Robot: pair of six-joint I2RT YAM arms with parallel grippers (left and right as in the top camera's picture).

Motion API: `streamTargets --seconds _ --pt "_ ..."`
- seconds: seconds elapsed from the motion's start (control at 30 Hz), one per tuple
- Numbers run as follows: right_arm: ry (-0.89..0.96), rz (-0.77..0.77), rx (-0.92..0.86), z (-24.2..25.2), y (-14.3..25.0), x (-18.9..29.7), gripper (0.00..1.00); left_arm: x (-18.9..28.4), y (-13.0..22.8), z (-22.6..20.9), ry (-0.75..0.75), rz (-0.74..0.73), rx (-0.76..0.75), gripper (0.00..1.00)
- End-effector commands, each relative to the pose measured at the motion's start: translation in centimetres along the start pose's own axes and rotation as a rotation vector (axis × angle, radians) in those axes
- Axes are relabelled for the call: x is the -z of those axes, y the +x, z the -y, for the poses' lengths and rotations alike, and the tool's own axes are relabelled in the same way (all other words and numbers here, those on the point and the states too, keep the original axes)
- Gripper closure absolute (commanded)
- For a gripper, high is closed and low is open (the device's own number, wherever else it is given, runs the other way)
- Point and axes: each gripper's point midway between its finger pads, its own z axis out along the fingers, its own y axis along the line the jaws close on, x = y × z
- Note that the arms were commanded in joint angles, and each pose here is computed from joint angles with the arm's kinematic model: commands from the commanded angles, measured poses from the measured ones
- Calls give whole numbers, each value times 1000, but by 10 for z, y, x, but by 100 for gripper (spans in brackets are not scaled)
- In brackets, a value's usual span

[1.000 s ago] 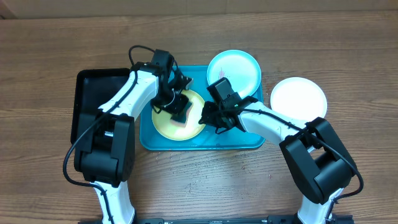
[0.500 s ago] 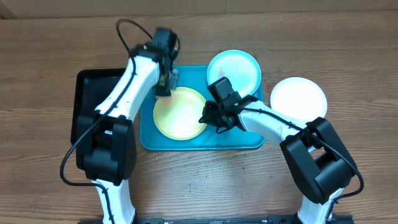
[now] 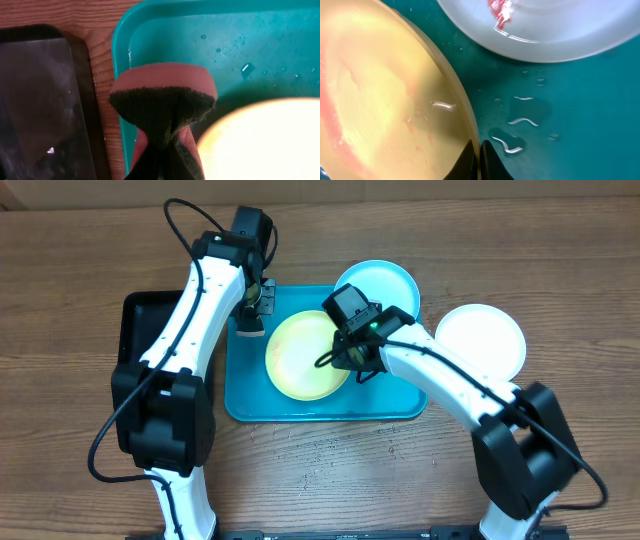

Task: Clean dirty plates on tray and stack at the side
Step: 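Lift the yellow-green plate with the right gripper and stack it on the white plate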

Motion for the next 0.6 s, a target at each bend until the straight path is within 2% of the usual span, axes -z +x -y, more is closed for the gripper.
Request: streamTargets --seconds 0.0,0.23,0.27,0.37,0.57 --pt "103 257 52 6 -33 67 96 0 -5 -2 31 8 45 96" --pt "323 519 110 29 -38 136 96 -1 -8 -3 33 18 51 96" --pt "379 610 136 29 -38 157 96 -1 -8 -3 34 18 58 96" --pt "466 756 162 28 -36 188 96 -1 -8 -2 40 17 57 96" --pt "603 989 238 15 -28 233 96 -1 -8 -2 39 16 57 96"
